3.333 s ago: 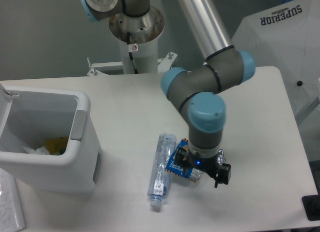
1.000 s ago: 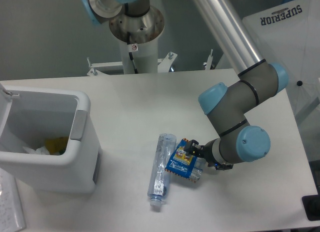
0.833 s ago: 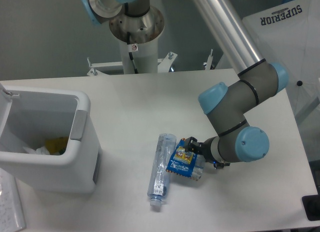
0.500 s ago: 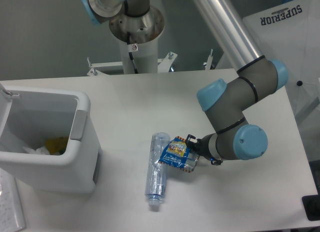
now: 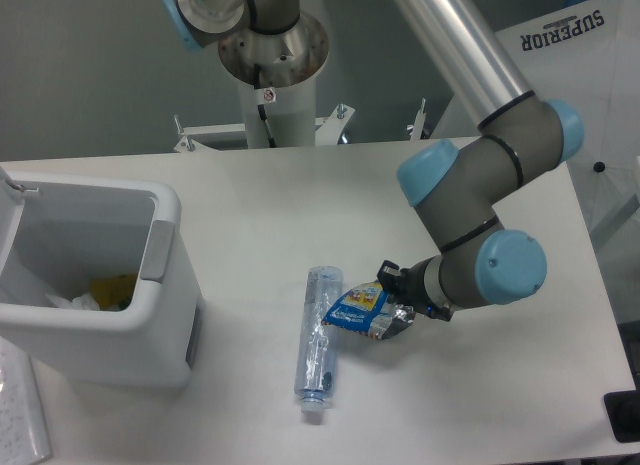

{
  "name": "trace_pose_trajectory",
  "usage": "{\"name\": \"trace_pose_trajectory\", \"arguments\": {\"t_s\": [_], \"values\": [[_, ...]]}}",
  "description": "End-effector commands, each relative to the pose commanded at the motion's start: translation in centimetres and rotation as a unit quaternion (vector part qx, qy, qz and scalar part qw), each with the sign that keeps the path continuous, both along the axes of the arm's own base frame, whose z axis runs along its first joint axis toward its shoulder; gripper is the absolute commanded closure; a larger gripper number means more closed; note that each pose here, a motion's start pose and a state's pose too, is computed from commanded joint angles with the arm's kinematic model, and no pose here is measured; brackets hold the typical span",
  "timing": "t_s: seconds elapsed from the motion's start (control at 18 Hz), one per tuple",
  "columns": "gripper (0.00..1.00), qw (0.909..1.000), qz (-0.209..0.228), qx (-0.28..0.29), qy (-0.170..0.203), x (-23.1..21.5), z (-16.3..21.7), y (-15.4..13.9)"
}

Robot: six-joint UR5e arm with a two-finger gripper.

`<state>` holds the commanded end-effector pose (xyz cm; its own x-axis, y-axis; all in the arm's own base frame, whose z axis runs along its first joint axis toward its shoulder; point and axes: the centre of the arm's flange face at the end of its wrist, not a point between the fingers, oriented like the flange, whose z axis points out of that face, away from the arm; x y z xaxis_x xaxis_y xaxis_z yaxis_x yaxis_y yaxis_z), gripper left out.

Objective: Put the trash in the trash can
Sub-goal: 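Lift the blue snack wrapper off the table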

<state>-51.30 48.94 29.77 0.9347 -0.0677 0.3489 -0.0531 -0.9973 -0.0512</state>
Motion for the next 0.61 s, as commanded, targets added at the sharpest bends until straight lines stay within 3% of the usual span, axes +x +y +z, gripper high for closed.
{"name": "trace_pose_trajectory", "arguments": {"t_s": [0.39,0.61], "values": [[1.00,0.9921,0.030,0.121,0.005,1.7,9.2,1.2],[1.00,0.9749,0.046,0.218,-0.005,4.7,16.3,1.4]]}}
